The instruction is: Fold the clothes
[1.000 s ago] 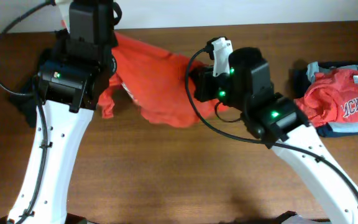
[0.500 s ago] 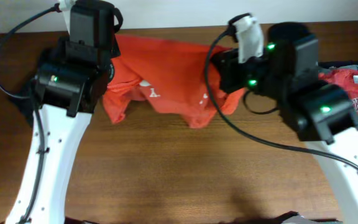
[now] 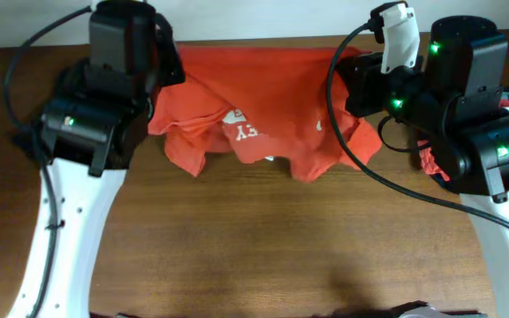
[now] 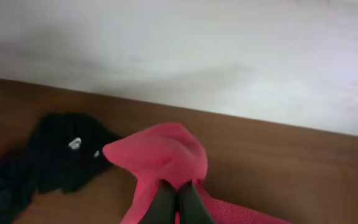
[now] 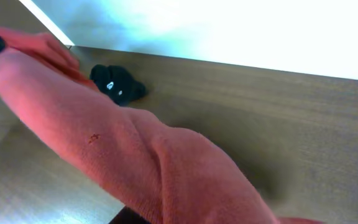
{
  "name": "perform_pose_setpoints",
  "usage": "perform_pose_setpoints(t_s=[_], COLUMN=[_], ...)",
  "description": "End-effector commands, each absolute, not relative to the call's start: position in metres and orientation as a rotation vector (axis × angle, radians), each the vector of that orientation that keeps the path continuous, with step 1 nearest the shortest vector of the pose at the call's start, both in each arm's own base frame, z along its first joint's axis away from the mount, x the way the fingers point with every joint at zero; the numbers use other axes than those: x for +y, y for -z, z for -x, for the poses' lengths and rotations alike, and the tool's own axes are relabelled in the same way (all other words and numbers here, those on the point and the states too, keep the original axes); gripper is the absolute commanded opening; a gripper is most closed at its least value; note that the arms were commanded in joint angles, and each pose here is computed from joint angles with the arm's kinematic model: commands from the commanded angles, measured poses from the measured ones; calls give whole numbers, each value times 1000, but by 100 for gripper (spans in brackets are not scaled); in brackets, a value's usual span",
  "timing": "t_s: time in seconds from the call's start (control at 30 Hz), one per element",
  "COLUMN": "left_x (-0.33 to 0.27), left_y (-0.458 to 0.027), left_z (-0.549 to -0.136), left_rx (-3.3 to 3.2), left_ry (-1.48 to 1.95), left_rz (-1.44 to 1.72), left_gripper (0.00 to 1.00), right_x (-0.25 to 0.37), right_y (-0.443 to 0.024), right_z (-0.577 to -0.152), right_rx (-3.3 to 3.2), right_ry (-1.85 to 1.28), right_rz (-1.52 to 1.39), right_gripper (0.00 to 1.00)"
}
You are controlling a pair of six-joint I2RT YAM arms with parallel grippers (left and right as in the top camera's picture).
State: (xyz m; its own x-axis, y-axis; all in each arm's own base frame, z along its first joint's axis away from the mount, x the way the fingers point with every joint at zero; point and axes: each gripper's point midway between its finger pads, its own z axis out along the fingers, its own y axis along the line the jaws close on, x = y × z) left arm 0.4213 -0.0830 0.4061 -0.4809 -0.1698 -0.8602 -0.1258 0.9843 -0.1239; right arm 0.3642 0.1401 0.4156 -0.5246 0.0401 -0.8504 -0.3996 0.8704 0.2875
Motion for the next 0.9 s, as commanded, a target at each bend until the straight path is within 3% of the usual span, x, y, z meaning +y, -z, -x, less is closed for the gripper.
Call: perform_pose_setpoints(t_s=[0.0, 0.23, 0.5, 0.7, 0.87], left_x=[-81, -83, -98, -152, -209], left_y=[-398, -404, -395, -375, -385], left_z=[-430, -441, -481, -532, -551], left_rx=[2098, 2061, 2007, 1950, 1822], left_ry=[39, 0, 28, 255, 446], left_rz=[222, 148, 141, 21, -105], left_gripper=[1, 1, 1, 1, 0], right_x=[134, 138, 107, 75, 50], right_y=[-420, -399, -418, -429, -435], right_z=[-371, -393, -397, -382, -373], right_rx=[2054, 2112, 2044, 2018, 2001], right_ry=[-564, -591, -437, -275, -212], right_rz=[216, 159, 0, -100, -167], right_gripper=[4, 4, 4, 4, 4])
